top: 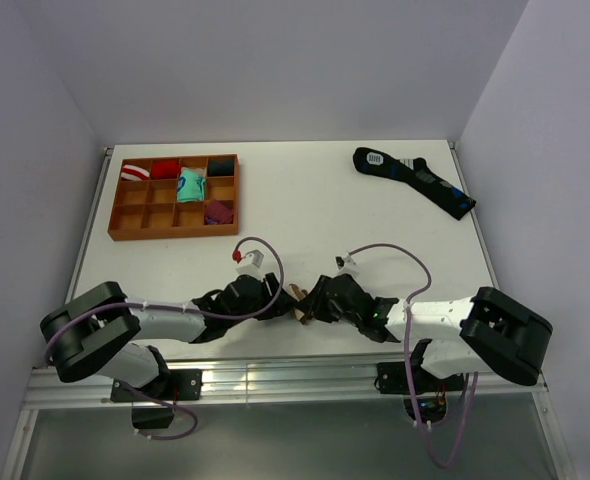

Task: Roll the socks
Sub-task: Pick up the sock at the center of the board.

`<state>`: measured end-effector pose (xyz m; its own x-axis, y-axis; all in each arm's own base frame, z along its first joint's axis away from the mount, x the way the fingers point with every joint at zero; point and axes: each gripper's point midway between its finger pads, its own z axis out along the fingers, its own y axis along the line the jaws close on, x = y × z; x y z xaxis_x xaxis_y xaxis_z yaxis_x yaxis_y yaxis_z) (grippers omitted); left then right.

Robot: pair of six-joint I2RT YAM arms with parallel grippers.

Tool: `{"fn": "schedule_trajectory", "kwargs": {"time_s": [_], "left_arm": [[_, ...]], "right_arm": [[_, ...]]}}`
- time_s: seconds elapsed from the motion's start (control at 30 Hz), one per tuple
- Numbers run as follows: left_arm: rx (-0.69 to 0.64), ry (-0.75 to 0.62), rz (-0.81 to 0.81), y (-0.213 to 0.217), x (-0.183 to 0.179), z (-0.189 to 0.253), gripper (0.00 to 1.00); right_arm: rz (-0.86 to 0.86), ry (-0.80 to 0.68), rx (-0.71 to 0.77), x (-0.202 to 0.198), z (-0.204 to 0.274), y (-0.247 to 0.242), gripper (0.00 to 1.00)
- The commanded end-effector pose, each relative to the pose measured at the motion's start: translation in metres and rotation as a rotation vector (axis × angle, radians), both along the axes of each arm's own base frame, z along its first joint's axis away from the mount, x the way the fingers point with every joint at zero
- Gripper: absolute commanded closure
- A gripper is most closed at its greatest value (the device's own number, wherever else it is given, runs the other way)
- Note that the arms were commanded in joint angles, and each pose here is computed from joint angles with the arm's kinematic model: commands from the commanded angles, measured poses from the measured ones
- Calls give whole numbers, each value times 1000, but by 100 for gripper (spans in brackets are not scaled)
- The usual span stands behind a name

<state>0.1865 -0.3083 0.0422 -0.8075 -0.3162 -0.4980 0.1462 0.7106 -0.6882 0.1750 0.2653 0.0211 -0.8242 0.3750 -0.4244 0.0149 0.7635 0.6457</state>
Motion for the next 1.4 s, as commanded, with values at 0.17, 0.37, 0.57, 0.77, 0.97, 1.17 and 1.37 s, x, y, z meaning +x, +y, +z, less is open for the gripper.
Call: {"fn": "schedule_trajectory", "kwargs": {"time_s": [0.17, 0.37, 0.57, 0.77, 0.97, 1.17, 1.37], "left_arm": [[-17, 3, 83, -11, 9, 2, 43], [-26, 2, 90, -17, 11, 0, 43], [-39, 4, 73, -27, 13, -3, 43], [-30, 24, 61, -33, 12, -13, 43], [7, 46, 57, -33, 11, -24, 43], [84, 73, 32, -35, 10, -41, 44], [189, 113, 15, -30, 6, -61, 55]], "right_arm": [[-31, 246, -298, -49, -81, -77, 80], [-38, 298, -294, -57, -90, -85, 82], [-63, 347, -297, -62, -102, -96, 84], [-60, 365, -298, -66, -107, -97, 84], [-56, 384, -295, -69, -111, -97, 84], [-45, 397, -278, -70, -112, -96, 84], [-48, 402, -271, -69, -111, -97, 84]]}}
